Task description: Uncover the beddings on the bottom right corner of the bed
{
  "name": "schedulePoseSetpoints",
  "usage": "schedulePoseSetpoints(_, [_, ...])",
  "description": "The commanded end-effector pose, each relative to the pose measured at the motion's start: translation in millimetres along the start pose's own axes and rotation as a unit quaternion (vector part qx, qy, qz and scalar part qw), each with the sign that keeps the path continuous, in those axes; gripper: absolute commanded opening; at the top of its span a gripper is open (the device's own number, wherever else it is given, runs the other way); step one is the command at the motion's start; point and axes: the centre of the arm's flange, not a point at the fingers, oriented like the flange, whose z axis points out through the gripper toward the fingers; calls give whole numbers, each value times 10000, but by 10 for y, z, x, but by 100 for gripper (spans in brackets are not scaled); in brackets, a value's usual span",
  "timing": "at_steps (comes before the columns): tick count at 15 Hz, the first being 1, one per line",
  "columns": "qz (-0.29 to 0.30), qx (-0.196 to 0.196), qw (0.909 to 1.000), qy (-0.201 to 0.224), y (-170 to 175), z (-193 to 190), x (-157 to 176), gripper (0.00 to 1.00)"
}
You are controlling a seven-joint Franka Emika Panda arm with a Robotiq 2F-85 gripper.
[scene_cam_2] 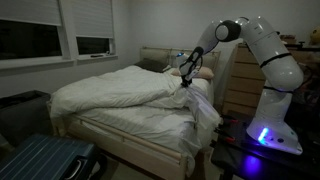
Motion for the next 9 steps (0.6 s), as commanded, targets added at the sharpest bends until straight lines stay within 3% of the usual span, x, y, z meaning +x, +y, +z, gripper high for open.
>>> schedulePoseSetpoints(1, [878,-153,9955,331,101,-485,707,3])
schedulePoseSetpoints(6, [1976,-326,9795,209,43,-650,1158,3])
schedulePoseSetpoints(7, [1514,-260,9881,-106,44,-302,567,3])
schedulePoseSetpoints(8, [1540,-307,9874,-176,25,-260,580,12])
schedulePoseSetpoints(9, [1513,-329,9876,-242,0,-179,549,12])
